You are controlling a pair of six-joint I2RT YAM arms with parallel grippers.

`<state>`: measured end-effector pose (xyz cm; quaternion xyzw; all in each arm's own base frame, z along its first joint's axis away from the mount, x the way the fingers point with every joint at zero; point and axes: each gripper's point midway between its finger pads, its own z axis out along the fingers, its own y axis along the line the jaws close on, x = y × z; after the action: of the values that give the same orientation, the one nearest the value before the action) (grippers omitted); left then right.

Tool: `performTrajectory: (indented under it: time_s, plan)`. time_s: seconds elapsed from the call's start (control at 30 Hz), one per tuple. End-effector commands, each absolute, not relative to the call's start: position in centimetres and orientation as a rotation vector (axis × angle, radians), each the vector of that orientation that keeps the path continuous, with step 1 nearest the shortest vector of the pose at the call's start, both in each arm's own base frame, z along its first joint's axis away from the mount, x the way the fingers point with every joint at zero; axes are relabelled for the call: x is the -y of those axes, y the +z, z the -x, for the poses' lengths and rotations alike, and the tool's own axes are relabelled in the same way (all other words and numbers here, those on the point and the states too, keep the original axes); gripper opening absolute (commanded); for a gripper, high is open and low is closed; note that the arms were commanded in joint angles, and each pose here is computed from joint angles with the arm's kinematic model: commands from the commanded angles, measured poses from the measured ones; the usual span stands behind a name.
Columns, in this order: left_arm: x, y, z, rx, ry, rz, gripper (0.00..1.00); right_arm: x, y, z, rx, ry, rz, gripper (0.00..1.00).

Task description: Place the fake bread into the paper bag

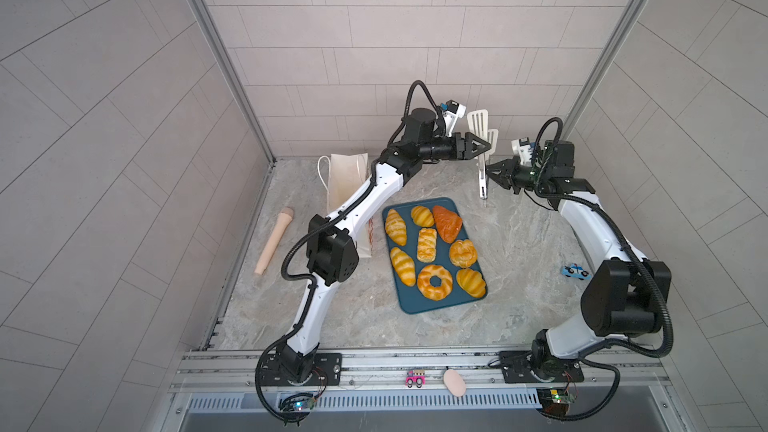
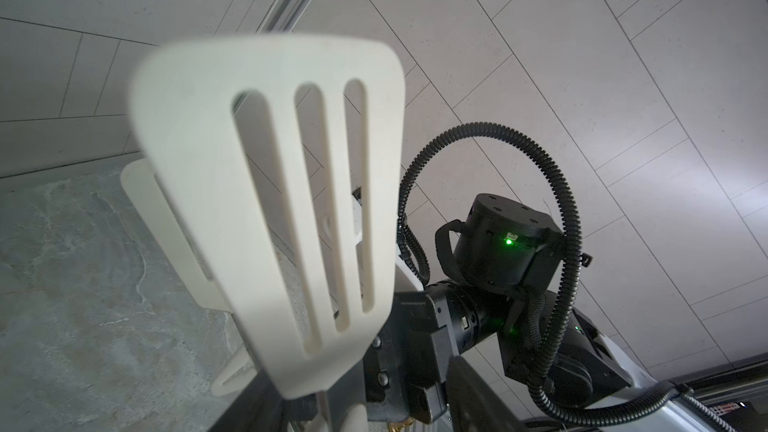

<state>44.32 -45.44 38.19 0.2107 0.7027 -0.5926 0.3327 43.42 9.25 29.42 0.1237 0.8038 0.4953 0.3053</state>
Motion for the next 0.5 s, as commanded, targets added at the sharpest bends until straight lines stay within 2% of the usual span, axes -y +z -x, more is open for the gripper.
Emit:
performTrajectory:
  time_s: [0.0, 0.2, 0.47]
  plan:
    - [45.1, 41.2, -43.0, -1.745, -1.577, -0.596, 0.58, -10.0, 32.6, -42.7, -2.066, 1.326, -0.222, 0.07]
    - [45.2, 41.3, -42.8, -1.737, -1.591, -0.607, 0.48, -10.1, 32.7, -42.3, -2.080, 1.328, -0.208, 0.08]
    - [45.1, 42.4, -42.2, -1.684, -1.609, -0.639, 0.46, -10.7, 33.8, -42.0, -2.064, 1.358, -0.180, 0.10]
